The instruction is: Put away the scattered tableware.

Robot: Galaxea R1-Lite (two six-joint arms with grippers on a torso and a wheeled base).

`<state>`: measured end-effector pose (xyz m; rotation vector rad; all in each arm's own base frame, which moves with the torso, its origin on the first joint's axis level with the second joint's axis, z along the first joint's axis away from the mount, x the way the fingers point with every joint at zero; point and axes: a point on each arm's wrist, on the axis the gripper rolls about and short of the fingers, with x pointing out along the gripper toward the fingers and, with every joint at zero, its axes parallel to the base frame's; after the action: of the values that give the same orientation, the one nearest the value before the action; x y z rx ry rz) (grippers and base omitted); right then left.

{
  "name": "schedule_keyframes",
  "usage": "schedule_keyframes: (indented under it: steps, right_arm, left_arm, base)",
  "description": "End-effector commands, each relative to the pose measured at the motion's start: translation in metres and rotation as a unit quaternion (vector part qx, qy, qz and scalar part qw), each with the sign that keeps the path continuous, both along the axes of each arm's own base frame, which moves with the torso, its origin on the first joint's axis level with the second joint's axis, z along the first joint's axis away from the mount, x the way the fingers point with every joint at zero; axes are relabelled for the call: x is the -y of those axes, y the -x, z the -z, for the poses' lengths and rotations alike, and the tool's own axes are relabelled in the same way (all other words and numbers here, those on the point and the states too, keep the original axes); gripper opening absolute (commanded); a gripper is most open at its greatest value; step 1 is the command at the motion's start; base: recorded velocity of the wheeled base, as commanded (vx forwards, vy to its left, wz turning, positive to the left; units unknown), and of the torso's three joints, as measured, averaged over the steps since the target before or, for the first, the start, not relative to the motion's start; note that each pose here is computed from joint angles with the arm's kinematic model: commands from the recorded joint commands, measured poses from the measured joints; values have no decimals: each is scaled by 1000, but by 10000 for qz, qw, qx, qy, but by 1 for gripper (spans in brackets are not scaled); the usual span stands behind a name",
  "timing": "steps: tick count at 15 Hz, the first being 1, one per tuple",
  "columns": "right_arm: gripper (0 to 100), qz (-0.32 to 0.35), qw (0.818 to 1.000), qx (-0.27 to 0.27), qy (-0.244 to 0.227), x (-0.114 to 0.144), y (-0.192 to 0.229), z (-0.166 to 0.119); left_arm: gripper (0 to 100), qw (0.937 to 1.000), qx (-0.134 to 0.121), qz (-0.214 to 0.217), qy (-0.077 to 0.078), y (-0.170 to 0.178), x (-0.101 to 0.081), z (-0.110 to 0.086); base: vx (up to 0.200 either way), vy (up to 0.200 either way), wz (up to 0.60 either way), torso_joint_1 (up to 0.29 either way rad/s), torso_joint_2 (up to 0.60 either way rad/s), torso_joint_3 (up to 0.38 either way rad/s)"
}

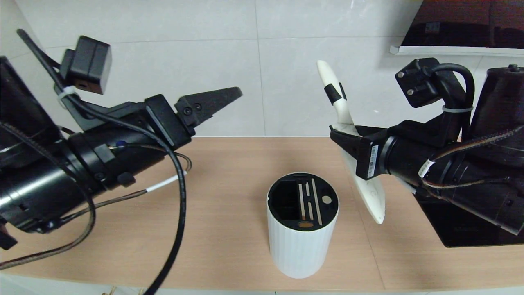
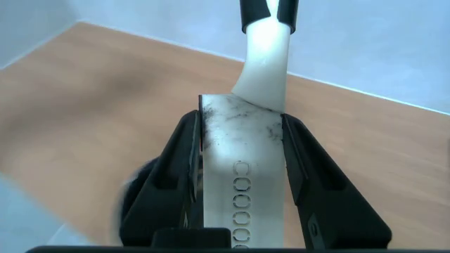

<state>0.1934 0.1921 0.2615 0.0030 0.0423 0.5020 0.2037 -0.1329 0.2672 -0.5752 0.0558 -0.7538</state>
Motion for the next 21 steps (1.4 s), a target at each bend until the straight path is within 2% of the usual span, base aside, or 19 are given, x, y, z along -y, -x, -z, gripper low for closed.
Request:
schedule_keyframes:
  steps: [1,2,4,6,8,10,12,14,16,17,18,21]
  right_arm:
    - [0,-218,9998,-10,9,-8,8,1]
    - [0,-279,9996,-51,54,-12,10,4]
    - [0,-325,9993,-128,140,-18,8,11]
    - [0,-432,9988,-162,182,-22,12,14]
    - [0,-547,9981,-195,224,-26,18,17]
    - [0,-592,9978,-204,224,-27,20,18]
    - [0,-654,9973,-223,261,-28,23,20]
    - [0,-745,9964,-264,304,-30,28,24]
    - [0,-745,9964,-264,316,-31,27,25]
    - [0,-776,9961,-266,315,-32,27,25]
    - [0,-798,9960,-268,310,-32,29,26]
    - [0,-805,9960,-257,287,-32,30,24]
  left_arm:
    - [100,9987,-340,371,51,-6,22,22]
    - [100,9985,-254,455,140,-9,25,24]
    - [100,9968,-142,763,180,-5,32,33]
    - [100,9946,-164,1019,140,-2,46,39]
    - [100,9936,-63,1130,67,-3,57,44]
    - [100,9936,121,1121,14,-5,62,47]
    - [100,9939,181,1083,-47,-5,62,47]
    - [100,9964,253,805,25,-2,57,41]
    - [100,9988,144,475,9,2,48,46]
    - [100,9993,104,368,-29,4,37,48]
    - [100,9989,119,459,-34,5,37,48]
    - [100,9977,-70,647,-171,-9,51,63]
  base:
    - [0,0,0,0,0,0]
    - [0,0,0,0,0,0]
    - [0,0,0,0,0,0]
    - [0,0,0,0,0,0]
    - [0,0,0,0,0,0]
    - [0,0,0,0,0,0]
    - [0,0,0,0,0,0]
    - [0,0,0,0,0,0]
    - [0,0,0,0,0,0]
    - [0,0,0,0,0,0]
    - [0,0,0,0,0,0]
    - [0,0,0,0,0,0]
